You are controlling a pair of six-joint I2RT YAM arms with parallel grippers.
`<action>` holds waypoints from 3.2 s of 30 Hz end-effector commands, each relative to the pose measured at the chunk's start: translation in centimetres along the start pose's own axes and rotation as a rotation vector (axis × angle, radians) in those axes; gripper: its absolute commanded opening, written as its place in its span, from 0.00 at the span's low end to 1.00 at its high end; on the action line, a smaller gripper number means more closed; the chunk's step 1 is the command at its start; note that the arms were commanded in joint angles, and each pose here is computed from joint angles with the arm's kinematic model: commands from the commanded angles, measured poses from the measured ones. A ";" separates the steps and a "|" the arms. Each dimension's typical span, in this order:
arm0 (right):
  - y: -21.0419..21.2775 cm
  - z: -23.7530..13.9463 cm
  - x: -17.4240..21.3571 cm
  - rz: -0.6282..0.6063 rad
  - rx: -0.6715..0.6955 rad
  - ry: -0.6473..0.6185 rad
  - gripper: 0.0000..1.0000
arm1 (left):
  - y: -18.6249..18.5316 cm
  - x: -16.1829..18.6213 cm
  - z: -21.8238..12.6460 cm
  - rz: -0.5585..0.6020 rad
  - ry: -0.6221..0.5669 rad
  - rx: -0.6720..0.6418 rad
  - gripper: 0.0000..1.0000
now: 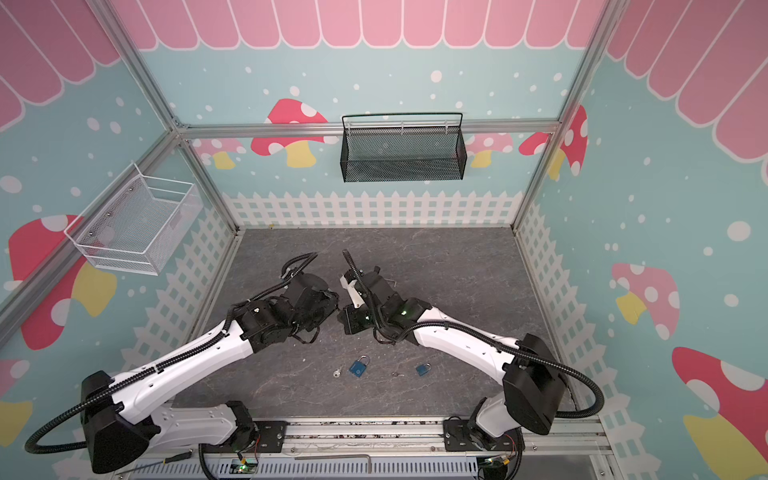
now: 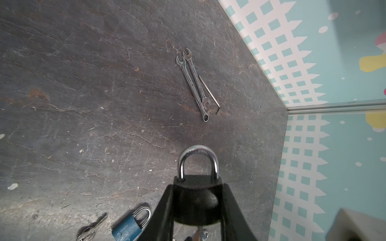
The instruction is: Unlock with the key
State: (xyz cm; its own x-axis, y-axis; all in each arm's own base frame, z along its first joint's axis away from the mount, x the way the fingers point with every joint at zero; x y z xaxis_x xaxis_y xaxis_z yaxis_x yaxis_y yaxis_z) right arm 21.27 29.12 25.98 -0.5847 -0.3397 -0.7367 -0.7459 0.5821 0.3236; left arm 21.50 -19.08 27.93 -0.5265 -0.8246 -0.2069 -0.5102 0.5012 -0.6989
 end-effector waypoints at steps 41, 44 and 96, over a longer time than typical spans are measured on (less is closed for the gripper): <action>3.4 -1.6 -4.8 -0.332 0.082 -0.441 0.00 | 4.4 3.5 1.7 -0.357 0.323 0.017 0.00; 3.6 -1.4 -4.1 -0.308 0.081 -0.450 0.00 | 4.4 3.2 1.5 -0.406 0.301 0.047 0.00; 4.7 0.4 0.9 -0.375 0.103 -0.458 0.00 | 1.8 -2.0 -2.6 -0.711 0.086 0.394 0.00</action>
State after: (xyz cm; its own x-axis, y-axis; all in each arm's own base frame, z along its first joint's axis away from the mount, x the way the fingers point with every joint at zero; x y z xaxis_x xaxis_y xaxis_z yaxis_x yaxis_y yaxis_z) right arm 19.22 30.97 25.44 -0.1500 -0.2267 -0.9624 -0.7597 0.6493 -0.0345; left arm 19.64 -15.76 26.69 -0.2026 -0.9084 0.3657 -0.5266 -0.2138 -0.8228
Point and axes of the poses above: each gripper's point midway between its finger pads, its own z axis out along the fingers, its own y axis along the line the jaws close on, x = y × z, the point moved 10 cm from there along -z, back along the fingers, and after that the axes turned 14 degrees about -z, right-handed, at the moved point
